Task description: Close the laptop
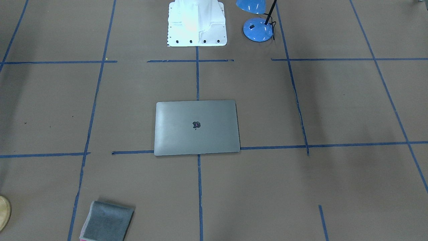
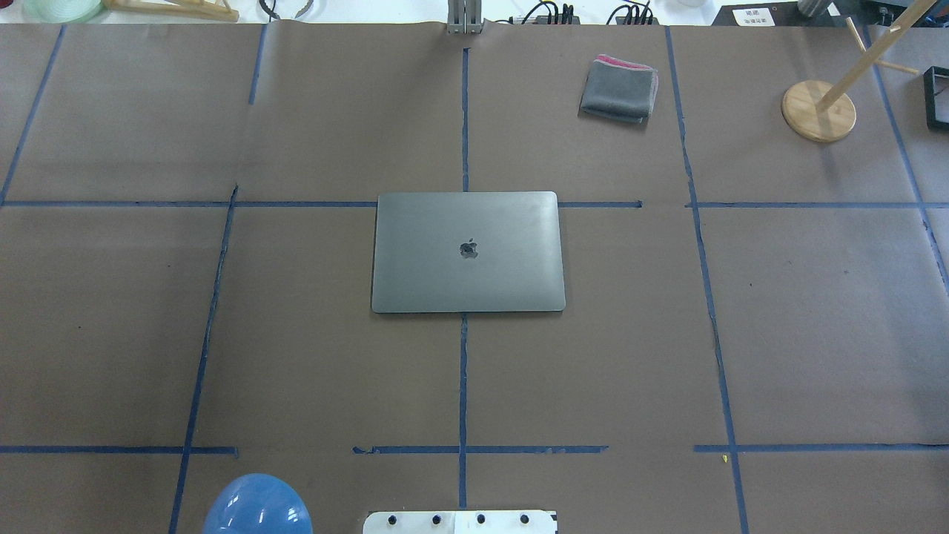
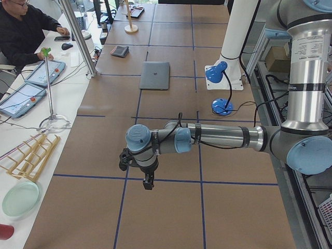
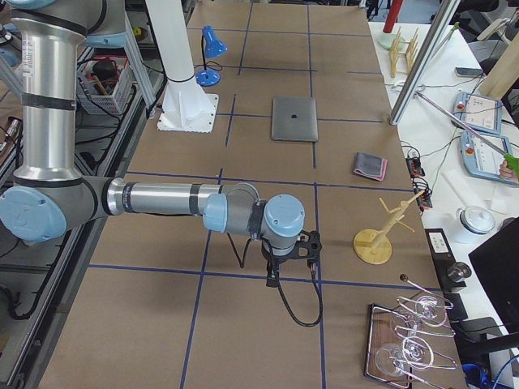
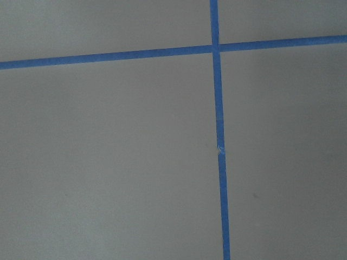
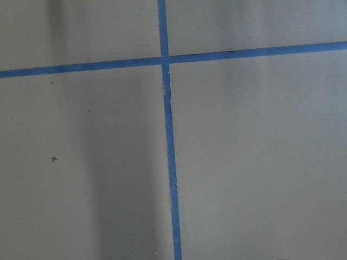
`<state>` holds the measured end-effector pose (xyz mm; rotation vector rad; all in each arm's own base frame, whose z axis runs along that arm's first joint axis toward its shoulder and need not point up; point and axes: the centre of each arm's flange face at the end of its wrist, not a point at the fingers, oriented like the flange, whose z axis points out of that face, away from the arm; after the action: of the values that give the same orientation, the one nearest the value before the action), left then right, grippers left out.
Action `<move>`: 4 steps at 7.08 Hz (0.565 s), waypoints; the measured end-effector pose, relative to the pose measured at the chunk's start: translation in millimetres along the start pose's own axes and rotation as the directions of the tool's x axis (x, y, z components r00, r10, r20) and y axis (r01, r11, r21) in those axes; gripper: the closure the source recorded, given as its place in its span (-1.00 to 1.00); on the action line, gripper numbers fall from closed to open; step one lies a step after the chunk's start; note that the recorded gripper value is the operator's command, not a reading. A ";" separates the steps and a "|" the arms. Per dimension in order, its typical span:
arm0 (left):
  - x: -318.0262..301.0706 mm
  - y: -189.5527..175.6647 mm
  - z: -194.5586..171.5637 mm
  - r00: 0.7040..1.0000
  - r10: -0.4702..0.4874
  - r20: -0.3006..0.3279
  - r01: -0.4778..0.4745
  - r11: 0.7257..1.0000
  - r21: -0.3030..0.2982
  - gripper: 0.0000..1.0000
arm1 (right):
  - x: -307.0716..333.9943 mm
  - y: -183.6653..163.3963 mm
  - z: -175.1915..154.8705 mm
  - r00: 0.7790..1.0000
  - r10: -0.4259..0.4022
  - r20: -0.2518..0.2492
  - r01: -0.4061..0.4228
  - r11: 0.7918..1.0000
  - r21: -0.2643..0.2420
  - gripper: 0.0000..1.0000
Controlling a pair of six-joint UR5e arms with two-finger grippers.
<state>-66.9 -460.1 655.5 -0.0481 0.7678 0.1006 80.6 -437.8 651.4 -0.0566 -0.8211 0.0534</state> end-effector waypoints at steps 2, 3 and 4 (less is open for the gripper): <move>-2.2 0.0 2.2 1.000 -0.004 -0.001 0.004 1.000 -0.004 -1.00 | -1.4 -1.2 -1.4 1.000 -0.003 0.000 0.003 1.000 0.003 -1.00; -2.3 -0.5 2.2 1.000 -0.005 -0.001 0.005 1.000 -0.005 -1.00 | -1.7 -1.5 -1.7 1.000 -0.003 0.000 0.003 1.000 0.003 -1.00; -2.3 -0.8 2.3 1.000 -0.005 -0.001 0.005 1.000 -0.005 -1.00 | -1.8 -1.5 -1.7 1.000 -0.004 0.000 0.004 1.000 0.004 -1.00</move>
<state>-67.0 -460.8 658.8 -0.0544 0.7680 0.0974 80.7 -439.4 649.0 -0.0518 -0.8209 0.0515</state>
